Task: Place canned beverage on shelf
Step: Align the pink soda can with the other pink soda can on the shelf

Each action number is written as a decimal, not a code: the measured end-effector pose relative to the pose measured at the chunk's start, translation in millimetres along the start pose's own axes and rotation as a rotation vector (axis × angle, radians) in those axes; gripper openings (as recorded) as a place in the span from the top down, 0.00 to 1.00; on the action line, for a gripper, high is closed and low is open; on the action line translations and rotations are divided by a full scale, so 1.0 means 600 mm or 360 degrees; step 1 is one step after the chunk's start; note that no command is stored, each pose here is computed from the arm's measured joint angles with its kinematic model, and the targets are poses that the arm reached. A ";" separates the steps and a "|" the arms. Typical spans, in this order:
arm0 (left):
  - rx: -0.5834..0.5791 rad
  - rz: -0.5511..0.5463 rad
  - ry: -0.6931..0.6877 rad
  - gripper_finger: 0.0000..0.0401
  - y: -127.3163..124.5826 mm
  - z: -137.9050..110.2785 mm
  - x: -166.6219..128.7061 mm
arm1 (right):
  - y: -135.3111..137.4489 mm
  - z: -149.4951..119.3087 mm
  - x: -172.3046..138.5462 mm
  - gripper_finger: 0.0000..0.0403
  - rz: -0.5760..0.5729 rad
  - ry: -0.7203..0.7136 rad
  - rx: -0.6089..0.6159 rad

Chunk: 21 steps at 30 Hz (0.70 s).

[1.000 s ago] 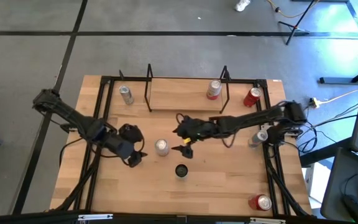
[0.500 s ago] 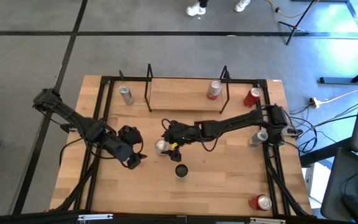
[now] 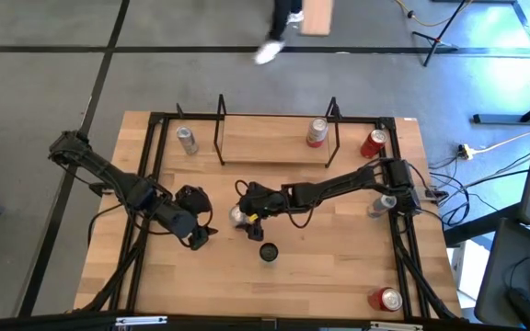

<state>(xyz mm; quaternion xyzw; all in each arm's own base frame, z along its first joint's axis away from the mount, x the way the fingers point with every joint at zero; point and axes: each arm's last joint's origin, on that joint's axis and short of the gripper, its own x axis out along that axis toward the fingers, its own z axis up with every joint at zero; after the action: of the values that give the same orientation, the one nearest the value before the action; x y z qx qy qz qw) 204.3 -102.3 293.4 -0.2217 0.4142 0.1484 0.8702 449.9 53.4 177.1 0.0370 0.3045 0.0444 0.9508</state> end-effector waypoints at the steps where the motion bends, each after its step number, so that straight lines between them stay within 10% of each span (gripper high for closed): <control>1: 0.0002 -0.0001 0.0001 0.15 0.000 0.000 0.000 | 0.000 0.000 0.000 0.19 0.0000 0.0002 0.0000; 5: -0.0001 -0.0003 -0.0002 0.15 0.000 0.000 0.000 | 0.000 0.002 -0.003 0.37 0.0000 -0.0001 0.0019; 21: 0.0000 -0.0007 -0.0006 0.15 -0.001 0.001 0.000 | -0.011 0.097 -0.218 0.37 -0.0221 -0.0007 -0.0125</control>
<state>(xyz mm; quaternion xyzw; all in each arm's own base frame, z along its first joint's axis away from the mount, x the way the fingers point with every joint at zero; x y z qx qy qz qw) 204.9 -102.3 293.7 -0.2223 0.4122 0.1470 0.8712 378.3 30.5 298.7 -0.0215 0.3022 -0.0098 0.9529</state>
